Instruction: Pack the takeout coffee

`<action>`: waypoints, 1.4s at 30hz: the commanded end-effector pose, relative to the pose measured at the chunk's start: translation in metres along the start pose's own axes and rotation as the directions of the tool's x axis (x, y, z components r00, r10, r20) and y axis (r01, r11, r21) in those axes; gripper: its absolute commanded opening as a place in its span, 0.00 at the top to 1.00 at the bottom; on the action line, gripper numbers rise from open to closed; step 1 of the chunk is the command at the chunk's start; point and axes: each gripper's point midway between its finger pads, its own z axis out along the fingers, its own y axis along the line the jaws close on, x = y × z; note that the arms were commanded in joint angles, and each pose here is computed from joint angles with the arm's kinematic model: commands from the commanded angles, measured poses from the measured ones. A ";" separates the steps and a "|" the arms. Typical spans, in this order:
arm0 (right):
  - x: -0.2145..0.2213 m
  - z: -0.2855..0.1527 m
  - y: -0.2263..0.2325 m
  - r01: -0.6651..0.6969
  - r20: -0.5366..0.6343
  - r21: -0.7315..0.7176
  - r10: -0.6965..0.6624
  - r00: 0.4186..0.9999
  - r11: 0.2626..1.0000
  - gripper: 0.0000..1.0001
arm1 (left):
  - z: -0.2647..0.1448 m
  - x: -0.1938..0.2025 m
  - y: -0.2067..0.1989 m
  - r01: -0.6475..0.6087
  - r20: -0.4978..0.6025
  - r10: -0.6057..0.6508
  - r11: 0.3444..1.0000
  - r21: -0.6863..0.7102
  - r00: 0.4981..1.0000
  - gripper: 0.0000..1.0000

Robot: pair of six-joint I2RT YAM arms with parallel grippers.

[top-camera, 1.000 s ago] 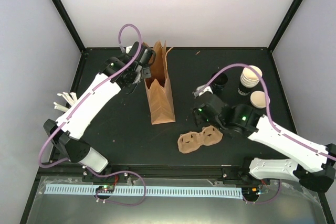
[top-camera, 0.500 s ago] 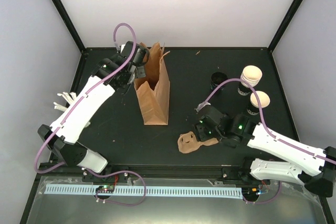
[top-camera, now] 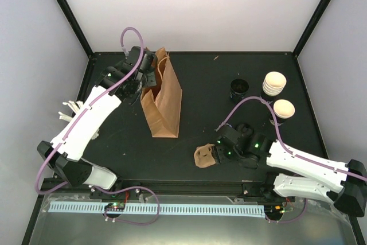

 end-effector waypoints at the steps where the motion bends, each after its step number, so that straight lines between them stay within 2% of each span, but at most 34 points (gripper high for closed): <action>1: 0.001 0.014 -0.002 -0.058 0.002 0.008 0.058 0.998 0.998 0.32 | -0.009 -0.005 0.001 0.011 0.024 -0.012 0.999 0.039 1.000 0.95; 11: -0.030 0.041 -0.012 -0.081 0.092 0.169 0.066 0.994 0.982 0.30 | -0.014 -0.006 0.004 0.011 0.032 -0.013 0.999 0.043 0.999 0.90; 17: -0.052 0.051 -0.005 -0.077 0.116 0.151 0.060 0.991 0.986 0.30 | -0.017 -0.006 0.009 0.005 0.039 -0.007 0.999 0.037 0.999 0.84; 29: -0.041 0.065 -0.006 -0.027 0.029 0.153 0.023 0.999 0.988 0.29 | -0.022 -0.007 0.011 -0.005 0.052 0.003 0.999 0.048 0.999 0.69; 35: -0.044 0.070 -0.007 0.001 0.009 0.182 -0.003 1.000 0.983 0.29 | -0.022 -0.007 0.010 -0.020 0.051 0.017 0.998 0.053 0.999 0.58; 42: -0.050 0.076 -0.022 0.005 -0.008 0.225 -0.004 1.000 0.974 0.32 | -0.024 -0.006 0.012 -0.022 0.056 0.019 0.998 0.053 0.998 0.52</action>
